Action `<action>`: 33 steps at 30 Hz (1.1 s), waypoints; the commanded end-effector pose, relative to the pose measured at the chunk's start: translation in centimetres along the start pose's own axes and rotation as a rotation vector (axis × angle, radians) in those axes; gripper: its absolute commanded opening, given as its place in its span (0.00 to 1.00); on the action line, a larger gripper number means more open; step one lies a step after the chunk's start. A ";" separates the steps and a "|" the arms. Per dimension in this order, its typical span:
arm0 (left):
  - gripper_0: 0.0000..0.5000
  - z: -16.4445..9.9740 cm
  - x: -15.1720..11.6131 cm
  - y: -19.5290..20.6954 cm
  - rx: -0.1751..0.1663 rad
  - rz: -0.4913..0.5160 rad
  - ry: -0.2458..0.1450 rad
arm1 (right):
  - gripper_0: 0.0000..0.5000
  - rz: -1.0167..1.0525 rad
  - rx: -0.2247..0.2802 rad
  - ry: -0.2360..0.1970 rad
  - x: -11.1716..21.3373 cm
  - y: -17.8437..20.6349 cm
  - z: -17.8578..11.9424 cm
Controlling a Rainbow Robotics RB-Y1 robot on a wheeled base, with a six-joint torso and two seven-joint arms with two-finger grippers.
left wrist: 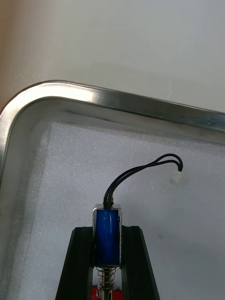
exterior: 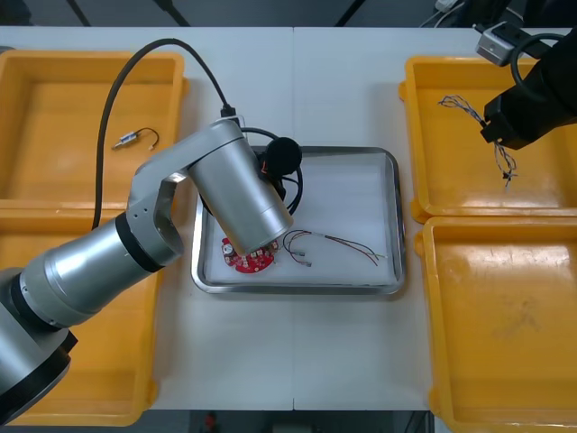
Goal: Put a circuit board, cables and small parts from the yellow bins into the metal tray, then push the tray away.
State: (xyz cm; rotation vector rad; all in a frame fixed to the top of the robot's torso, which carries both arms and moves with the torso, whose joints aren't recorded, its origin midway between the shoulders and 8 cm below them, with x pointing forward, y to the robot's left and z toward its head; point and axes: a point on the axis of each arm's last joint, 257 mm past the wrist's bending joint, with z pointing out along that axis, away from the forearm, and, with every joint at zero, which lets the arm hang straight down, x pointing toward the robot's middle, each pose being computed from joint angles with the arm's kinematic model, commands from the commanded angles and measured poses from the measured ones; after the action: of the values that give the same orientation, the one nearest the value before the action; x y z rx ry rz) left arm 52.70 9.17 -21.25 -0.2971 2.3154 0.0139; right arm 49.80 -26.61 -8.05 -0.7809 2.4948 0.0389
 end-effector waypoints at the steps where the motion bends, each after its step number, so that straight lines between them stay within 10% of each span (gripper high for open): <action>1: 0.08 -0.2 1.2 -0.9 0.020 0.012 0.003 | 0.00 -0.034 0.044 -0.014 0.7 -1.6 -1.7; 5: 0.25 -0.1 1.1 -0.9 0.019 0.009 0.002 | 0.00 -0.031 0.051 -0.007 1.0 -1.8 -1.7; 11: 1.00 -0.1 0.1 -1.0 0.027 0.020 -0.034 | 0.00 -0.023 0.063 0.001 1.3 -2.2 -1.5; 22: 1.00 -1.0 -1.8 -1.0 0.034 0.011 -0.094 | 0.00 -0.022 0.066 0.000 1.3 -2.3 -1.5; 33: 1.00 -7.8 -6.0 0.0 0.082 0.003 -0.120 | 0.00 -0.034 0.045 -0.006 1.1 -1.6 -1.5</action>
State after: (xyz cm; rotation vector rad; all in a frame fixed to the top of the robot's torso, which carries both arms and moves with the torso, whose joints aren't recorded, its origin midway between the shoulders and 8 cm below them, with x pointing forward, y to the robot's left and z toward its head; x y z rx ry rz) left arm 50.92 8.67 -16.00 -0.2794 2.2456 -0.0415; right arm 49.38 -27.38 -8.86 -0.7726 2.5119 0.0233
